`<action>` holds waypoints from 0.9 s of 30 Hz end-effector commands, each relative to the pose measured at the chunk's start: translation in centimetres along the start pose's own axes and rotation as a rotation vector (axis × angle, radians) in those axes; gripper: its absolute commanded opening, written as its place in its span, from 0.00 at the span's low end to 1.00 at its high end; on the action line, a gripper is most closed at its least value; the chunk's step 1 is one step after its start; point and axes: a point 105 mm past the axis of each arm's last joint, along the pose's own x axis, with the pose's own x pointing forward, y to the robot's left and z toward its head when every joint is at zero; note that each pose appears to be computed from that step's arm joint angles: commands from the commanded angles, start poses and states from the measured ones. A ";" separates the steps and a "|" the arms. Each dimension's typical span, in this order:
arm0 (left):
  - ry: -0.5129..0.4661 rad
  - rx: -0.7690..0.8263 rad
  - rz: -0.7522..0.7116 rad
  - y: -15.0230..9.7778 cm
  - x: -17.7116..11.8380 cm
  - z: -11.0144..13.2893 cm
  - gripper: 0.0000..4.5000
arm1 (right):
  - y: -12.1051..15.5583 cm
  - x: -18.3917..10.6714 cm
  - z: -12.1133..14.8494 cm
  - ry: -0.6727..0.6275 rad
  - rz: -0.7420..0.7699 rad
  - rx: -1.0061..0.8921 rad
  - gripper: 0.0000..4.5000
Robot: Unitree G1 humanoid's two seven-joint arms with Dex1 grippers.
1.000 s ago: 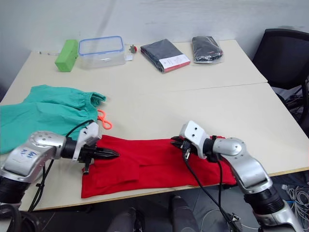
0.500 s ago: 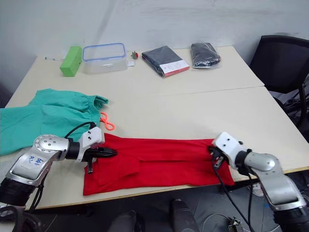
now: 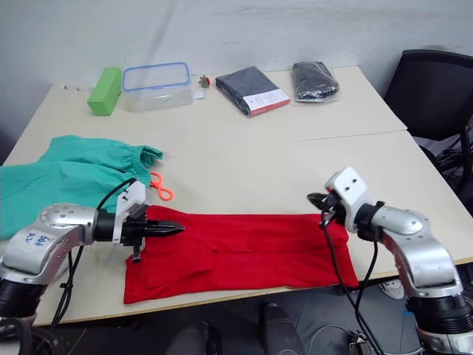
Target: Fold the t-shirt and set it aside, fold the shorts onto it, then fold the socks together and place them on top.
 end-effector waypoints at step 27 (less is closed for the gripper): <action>0.105 0.066 0.052 2.3 1.9 -3.1 0.00 | 0.5 -6.4 -4.1 0.121 -0.038 0.095 0.01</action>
